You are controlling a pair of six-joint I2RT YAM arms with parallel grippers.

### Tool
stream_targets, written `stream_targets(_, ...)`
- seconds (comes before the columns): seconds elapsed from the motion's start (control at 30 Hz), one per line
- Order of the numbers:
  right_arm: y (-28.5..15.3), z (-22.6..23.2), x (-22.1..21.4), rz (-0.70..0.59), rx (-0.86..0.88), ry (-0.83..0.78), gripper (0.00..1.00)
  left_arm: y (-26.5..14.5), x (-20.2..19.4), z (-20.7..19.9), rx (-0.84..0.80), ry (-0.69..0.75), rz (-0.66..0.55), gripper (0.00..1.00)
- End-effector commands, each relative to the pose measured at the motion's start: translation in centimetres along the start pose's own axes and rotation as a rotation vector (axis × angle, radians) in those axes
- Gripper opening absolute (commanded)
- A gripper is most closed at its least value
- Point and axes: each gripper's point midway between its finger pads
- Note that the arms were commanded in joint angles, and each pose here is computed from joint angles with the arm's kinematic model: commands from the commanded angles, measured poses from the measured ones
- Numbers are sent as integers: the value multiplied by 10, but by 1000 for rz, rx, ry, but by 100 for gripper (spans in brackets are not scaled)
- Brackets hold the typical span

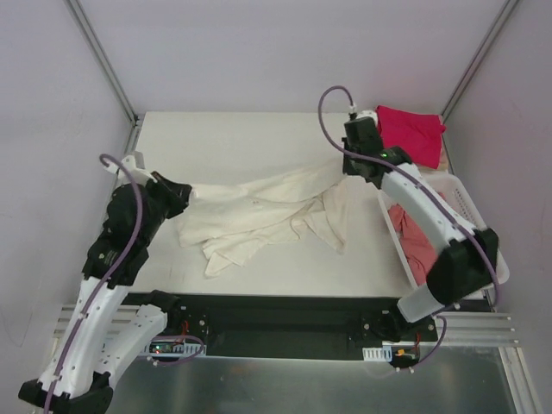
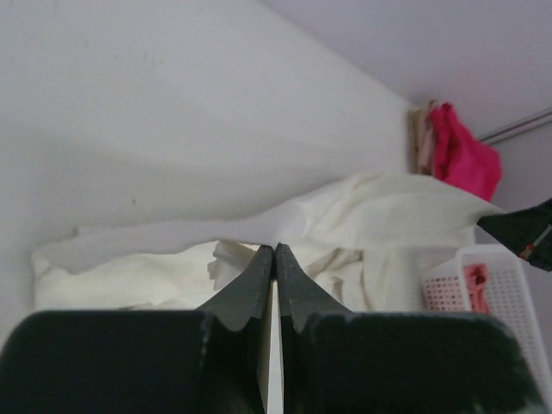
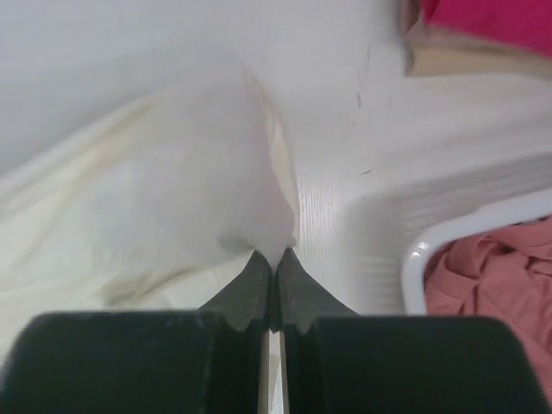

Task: Fold and stack the t-shirts
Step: Flatten the tshirt out

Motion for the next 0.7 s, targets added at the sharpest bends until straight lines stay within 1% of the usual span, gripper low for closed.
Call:
stream_targets(0.0, -146, -50, 65, -393, 39, 105, 1, -81, 90, -59, -204, -10, -303, 0)
stream_targets(0.03, -168, -54, 69, -445, 69, 115, 1, -101, 100, -69, -252, -9, -344, 0)
stream_targets(0.07, -207, -65, 74, -542, 96, 139, 1, -115, 106, -78, -296, 1, -358, 0)
stream_targets(0.1, -228, -70, 73, -581, 117, 145, 1, -144, 123, -94, -363, 12, -413, 0)
stream_targets(0.17, -280, -75, 78, -687, 195, 160, 1, -177, 135, -114, -459, 38, -447, 0)
stream_targets(0.2, -312, -85, 71, -749, 220, 172, 1, -209, 149, -127, -523, 56, -498, 0)
stream_targets(0.23, -334, -86, 70, -794, 263, 169, 1, -222, 153, -135, -561, 65, -510, 0)
stream_targets(0.27, -375, -98, 68, -890, 289, 191, 1, -236, 158, -142, -594, 71, -524, 0)
stream_targets(0.3, -393, -102, 64, -926, 310, 191, 1, -266, 165, -157, -676, 93, -549, 0)
stream_targets(0.33, -412, -101, 61, -966, 352, 181, 1, -281, 166, -165, -723, 106, -554, 0)
stream_targets(0.37, -446, -111, 56, -1048, 374, 191, 1, -296, 168, -171, -765, 117, -560, 0)
stream_targets(0.4, -460, -113, 52, -1074, 395, 186, 1, -329, 168, -183, -860, 149, -573, 0)
stream_targets(0.5, -508, -117, 39, -1173, 477, 162, 1, -365, 173, -200, -960, 180, -592, 0)
stream_targets(0.6, -529, -118, 35, -1220, 515, 147, 1, -376, 182, -217, -1000, 213, -603, 0)
stream_targets(0.67, -526, -120, 39, -1216, 489, 149, 1, -371, 189, -225, -996, 217, -603, 0)
Point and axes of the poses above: each gripper's point midway between its finger pads, its own y axis out along the fingers, its own z axis along the line the jaws close on, x = y × z, and after that the axes turned 9 degrees about -y, right-handed
